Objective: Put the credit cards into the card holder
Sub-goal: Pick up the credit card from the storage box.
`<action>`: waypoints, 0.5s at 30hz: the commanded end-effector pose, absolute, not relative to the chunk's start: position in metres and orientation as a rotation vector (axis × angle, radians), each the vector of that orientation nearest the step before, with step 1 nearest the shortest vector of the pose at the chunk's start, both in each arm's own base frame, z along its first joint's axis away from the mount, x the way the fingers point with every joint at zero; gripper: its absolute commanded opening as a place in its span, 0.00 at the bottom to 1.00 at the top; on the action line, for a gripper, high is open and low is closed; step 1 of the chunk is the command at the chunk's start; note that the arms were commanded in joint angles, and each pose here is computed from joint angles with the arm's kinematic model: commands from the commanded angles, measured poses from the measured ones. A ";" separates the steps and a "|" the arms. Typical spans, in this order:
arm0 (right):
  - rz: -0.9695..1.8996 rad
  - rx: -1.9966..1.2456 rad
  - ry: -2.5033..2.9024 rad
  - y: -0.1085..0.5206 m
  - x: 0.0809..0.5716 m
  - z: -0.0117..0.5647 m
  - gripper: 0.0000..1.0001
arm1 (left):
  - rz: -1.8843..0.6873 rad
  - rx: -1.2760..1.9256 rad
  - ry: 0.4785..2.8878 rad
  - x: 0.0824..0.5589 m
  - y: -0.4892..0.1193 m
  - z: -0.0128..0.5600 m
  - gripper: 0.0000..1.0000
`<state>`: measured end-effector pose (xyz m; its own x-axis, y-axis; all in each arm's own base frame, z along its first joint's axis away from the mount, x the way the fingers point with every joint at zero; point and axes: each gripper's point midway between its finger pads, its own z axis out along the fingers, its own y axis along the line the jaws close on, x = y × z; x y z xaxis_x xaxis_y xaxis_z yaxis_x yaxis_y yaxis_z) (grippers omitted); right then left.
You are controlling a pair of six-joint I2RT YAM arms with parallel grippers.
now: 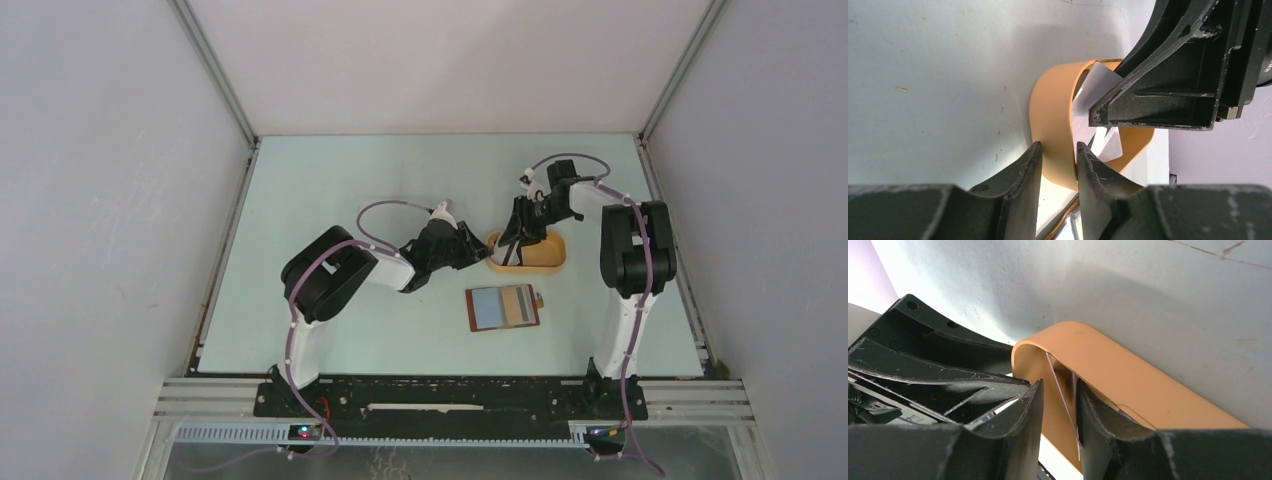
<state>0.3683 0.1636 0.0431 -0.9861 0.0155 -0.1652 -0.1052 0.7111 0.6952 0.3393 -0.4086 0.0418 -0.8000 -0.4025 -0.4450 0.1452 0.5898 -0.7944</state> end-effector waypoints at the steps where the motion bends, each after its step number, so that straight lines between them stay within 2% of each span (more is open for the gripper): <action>1: 1.063 -0.130 2.703 0.153 0.373 0.065 0.38 | -1.224 -0.165 2.188 0.341 -0.423 0.055 0.36; 15: 1.028 -0.134 2.716 0.145 0.372 0.064 0.36 | -1.219 -0.166 2.194 0.341 -0.421 0.052 0.36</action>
